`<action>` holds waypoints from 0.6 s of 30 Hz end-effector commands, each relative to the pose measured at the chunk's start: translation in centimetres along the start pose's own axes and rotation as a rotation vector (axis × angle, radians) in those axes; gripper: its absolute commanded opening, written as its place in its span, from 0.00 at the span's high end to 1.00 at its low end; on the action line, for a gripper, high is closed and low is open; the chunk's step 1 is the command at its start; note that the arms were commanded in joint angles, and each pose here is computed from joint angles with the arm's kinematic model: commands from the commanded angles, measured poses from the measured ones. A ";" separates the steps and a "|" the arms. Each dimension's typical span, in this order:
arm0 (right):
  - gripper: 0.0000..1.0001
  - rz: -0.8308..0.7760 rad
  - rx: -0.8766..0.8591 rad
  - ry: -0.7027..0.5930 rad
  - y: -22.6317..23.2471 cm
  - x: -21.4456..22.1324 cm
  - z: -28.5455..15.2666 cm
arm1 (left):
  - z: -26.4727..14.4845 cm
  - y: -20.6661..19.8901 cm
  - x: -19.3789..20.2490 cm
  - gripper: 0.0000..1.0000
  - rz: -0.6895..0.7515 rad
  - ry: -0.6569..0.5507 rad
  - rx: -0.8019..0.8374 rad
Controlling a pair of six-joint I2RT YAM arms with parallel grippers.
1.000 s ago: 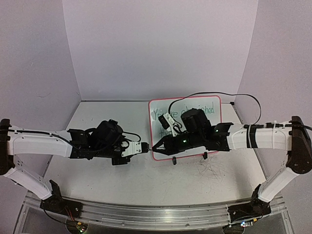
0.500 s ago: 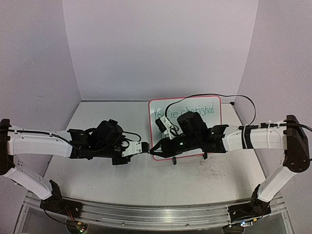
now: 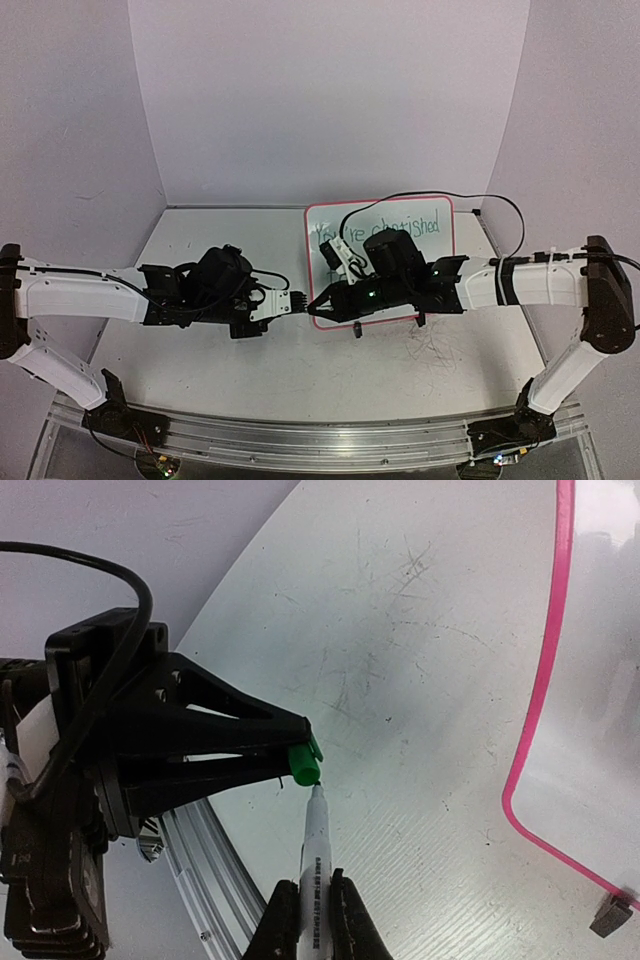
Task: Write a sentence on the whiteboard
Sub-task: Insert the pen cap into the whiteboard marker.
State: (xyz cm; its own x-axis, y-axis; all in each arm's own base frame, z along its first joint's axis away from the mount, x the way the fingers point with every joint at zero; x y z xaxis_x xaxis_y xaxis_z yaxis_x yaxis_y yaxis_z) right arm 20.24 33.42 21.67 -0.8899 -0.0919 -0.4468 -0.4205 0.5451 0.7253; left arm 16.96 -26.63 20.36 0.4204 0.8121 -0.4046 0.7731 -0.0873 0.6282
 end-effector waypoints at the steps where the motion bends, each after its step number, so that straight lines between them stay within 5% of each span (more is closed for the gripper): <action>1: 1.00 -0.023 -0.048 -0.064 1.5 -0.8 -1.1 | -0.3 0.4 -0.4 1.00 -0.002 -0.022 -0.038; 18: 1.00 -0.025 -0.050 -0.067 1.4 -0.7 -1.2 | -0.2 0.5 -0.4 1.00 -0.005 -0.014 -0.037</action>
State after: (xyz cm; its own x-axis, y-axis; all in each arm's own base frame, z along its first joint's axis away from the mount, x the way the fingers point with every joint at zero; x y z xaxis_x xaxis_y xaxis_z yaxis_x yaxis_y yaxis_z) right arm 20.19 33.26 22.03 -0.8878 -0.0780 -0.4536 -0.4201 0.5400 0.7293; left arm 17.00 -26.60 20.35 0.4175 0.8157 -0.4005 0.7710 -0.0847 0.6312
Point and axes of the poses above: each gripper's point midway between its finger pads, its own z axis out along the fingers, its own y axis along the line the jaws close on, x = y × z, the point moved 10 cm from there along -z, back along the fingers, and after that the axes turned 14 degrees about z, right-handed, at the moved point
